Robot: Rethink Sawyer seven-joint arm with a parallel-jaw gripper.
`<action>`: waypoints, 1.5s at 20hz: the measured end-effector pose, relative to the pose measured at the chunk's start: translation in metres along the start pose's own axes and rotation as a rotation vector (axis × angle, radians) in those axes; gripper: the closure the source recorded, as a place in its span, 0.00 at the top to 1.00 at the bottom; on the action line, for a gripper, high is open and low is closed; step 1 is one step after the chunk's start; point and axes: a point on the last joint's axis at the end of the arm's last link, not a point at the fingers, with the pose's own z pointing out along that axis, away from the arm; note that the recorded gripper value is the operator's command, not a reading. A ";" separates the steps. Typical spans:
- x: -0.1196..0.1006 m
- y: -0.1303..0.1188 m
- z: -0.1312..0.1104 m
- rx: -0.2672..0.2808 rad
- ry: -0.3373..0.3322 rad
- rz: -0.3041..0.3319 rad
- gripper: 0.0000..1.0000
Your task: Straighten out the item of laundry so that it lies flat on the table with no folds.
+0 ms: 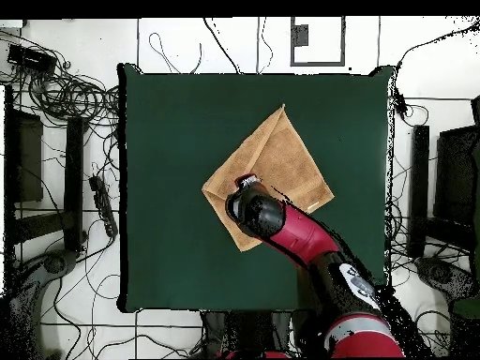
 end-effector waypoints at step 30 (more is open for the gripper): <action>0.004 0.010 0.049 -0.003 0.015 -0.158 1.00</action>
